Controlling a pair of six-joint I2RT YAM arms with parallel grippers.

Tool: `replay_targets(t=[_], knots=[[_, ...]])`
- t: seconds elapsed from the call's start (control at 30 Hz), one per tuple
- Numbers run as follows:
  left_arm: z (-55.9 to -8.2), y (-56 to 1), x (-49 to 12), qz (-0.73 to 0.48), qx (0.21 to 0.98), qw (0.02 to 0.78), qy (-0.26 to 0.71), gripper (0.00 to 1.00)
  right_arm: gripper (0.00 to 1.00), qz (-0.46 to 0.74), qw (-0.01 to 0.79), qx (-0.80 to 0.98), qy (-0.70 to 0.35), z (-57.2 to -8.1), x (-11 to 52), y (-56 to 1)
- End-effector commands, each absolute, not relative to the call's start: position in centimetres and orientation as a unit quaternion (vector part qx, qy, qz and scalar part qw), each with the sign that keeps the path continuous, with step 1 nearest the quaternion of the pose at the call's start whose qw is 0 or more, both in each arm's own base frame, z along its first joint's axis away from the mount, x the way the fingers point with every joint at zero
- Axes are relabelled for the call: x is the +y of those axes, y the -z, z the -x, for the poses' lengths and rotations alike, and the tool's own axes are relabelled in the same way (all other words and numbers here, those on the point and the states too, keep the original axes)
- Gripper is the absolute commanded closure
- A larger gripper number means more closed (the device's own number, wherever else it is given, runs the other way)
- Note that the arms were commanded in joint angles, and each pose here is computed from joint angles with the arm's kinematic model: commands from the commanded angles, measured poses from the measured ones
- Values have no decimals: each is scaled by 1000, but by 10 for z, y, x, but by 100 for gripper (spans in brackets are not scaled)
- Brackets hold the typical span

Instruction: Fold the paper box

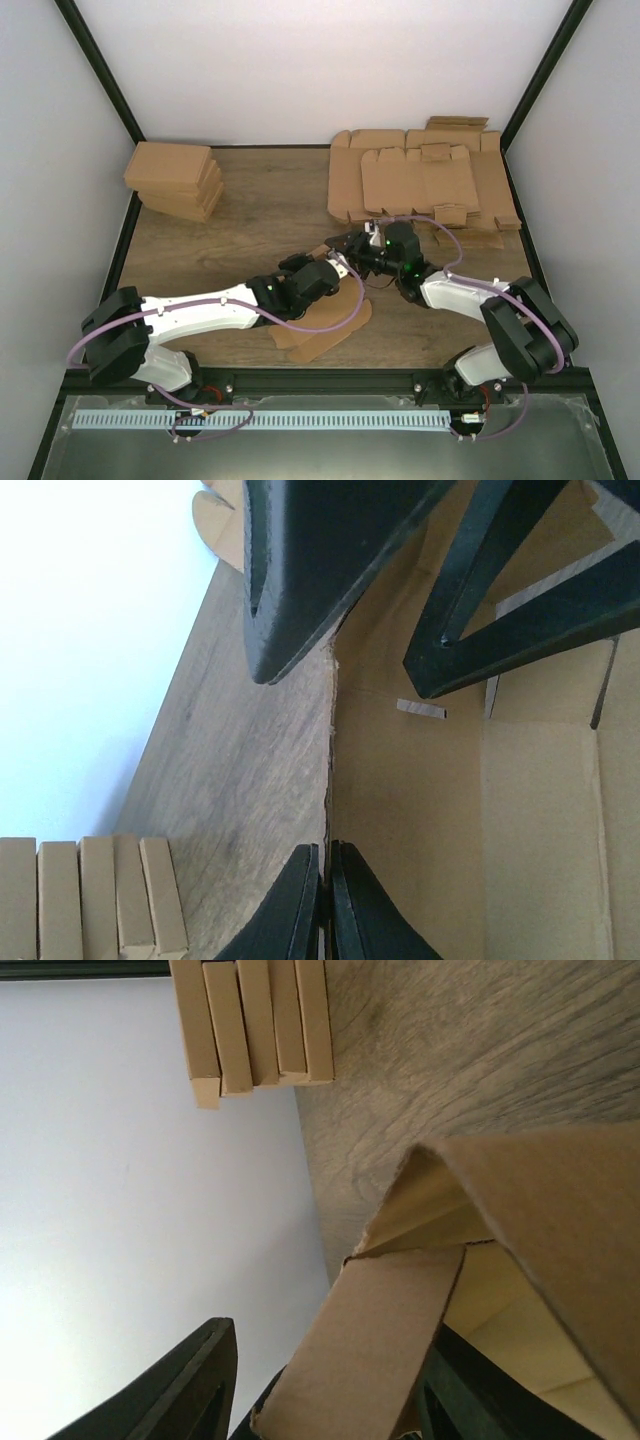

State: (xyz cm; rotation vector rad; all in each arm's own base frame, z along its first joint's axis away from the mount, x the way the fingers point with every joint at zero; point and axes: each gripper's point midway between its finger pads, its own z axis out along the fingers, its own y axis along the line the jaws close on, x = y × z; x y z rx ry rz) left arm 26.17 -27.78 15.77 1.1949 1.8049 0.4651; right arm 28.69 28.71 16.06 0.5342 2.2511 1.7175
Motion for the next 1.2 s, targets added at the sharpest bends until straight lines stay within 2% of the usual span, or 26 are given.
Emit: replay_targets(t=[0.0,0.13,0.33,0.5,0.6,0.73,0.9,1.0,1.1,1.17], knots=[[-259,-146,-282,-495,725,440,-188,94,50,-175,148,761,-607,-298,295,-178],[-257,-140,-285,-503,724,433,-188,93,56,-176,150,764,-602,-298,293,-170],[-252,-130,-293,-518,725,423,-163,90,74,-177,155,766,-598,-298,290,-159],[-249,-125,-297,-527,727,414,-148,85,80,-181,152,772,-590,-297,286,-149],[-246,-129,-302,-521,737,412,-126,73,82,-176,157,776,-584,-295,284,-145],[-235,-148,-314,-509,748,422,-55,47,82,-163,169,782,-577,-295,283,-142],[-222,-181,-321,-477,757,442,62,23,83,-151,174,788,-571,-295,283,-138],[-210,-205,-324,-467,757,436,134,18,83,-145,174,791,-568,-294,284,-134],[-210,-228,-320,-423,775,438,171,1,83,-140,172,792,-568,-294,285,-132],[-220,-236,-312,-379,799,424,196,0,83,-136,173,793,-568,-294,286,-132]])
